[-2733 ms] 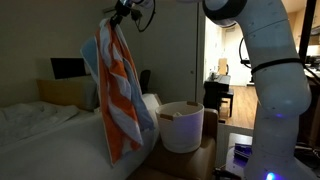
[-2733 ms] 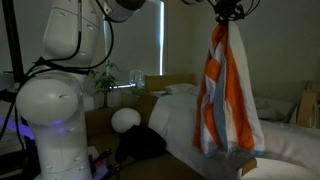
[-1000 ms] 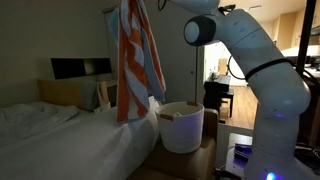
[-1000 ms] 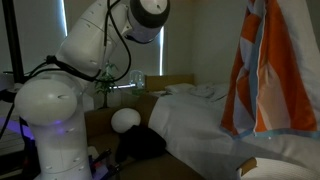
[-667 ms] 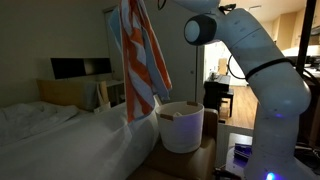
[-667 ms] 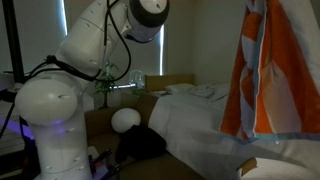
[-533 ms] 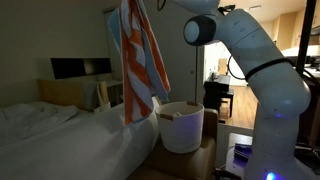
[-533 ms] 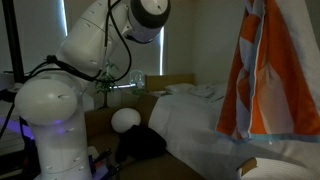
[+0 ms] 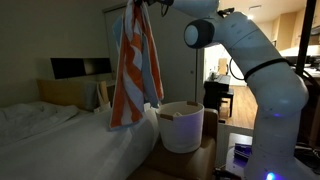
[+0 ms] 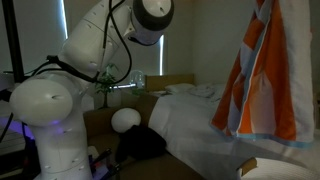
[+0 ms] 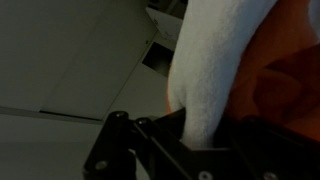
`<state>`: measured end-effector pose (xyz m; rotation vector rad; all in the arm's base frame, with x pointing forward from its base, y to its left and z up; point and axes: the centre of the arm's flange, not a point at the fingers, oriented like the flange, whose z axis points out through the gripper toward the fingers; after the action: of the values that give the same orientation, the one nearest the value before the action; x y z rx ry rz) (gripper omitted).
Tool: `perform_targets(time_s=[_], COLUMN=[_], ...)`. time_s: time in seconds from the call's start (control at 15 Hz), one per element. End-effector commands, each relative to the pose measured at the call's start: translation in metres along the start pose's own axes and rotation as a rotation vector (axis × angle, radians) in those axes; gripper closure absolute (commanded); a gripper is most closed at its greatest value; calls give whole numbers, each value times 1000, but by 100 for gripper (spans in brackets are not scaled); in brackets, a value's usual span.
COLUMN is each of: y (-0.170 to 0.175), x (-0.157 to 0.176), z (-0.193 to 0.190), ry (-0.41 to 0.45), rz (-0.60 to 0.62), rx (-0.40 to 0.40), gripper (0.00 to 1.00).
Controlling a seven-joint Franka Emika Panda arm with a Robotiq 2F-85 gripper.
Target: Pick the towel and put it in the bag
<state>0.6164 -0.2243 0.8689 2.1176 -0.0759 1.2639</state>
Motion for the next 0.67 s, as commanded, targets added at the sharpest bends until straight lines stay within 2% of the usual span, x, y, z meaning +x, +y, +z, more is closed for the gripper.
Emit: perform_targets(time_s=[0.0, 0.6], y=[48, 119], x=[16, 6], z=[10, 17], ry=[22, 8], rz=[43, 149], rx=[-52, -167], gripper=[95, 95])
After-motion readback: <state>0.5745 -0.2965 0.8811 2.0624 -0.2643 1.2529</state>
